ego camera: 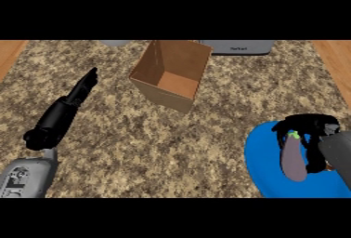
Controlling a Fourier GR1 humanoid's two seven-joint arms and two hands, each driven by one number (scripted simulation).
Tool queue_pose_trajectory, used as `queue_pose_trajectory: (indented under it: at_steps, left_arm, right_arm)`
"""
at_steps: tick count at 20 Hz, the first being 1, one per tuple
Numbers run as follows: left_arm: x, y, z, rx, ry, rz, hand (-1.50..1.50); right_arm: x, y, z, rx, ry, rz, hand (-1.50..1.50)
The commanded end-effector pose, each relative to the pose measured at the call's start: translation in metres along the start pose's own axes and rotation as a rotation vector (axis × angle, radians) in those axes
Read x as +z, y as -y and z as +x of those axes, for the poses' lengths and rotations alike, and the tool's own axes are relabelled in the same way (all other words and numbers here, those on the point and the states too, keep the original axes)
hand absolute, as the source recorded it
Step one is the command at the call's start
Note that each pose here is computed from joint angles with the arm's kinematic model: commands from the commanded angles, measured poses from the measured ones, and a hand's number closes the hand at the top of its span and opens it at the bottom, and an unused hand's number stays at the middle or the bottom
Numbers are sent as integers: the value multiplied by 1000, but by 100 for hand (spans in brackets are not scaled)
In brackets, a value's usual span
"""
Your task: Pick the eggplant from the plate and place it in the cardboard box
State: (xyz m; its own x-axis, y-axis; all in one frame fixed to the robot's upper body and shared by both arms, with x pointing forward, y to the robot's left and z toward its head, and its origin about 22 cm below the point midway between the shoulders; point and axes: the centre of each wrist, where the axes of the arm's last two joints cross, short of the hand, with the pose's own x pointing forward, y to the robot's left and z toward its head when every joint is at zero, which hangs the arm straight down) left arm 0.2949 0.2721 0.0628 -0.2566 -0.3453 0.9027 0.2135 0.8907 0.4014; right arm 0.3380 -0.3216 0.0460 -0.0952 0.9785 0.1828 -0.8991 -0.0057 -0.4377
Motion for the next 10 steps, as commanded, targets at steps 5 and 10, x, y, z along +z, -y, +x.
queue_pose_trajectory:
  at_steps: [5,10]
  left_arm:
    - [-10,12,8,19,39,-77,0]
    - [-19,24,13,26,62,-113,0]
  right_arm:
    - [-7,8,240,308,521,-423,150]
    - [20,-9,326,430,669,-723,150]
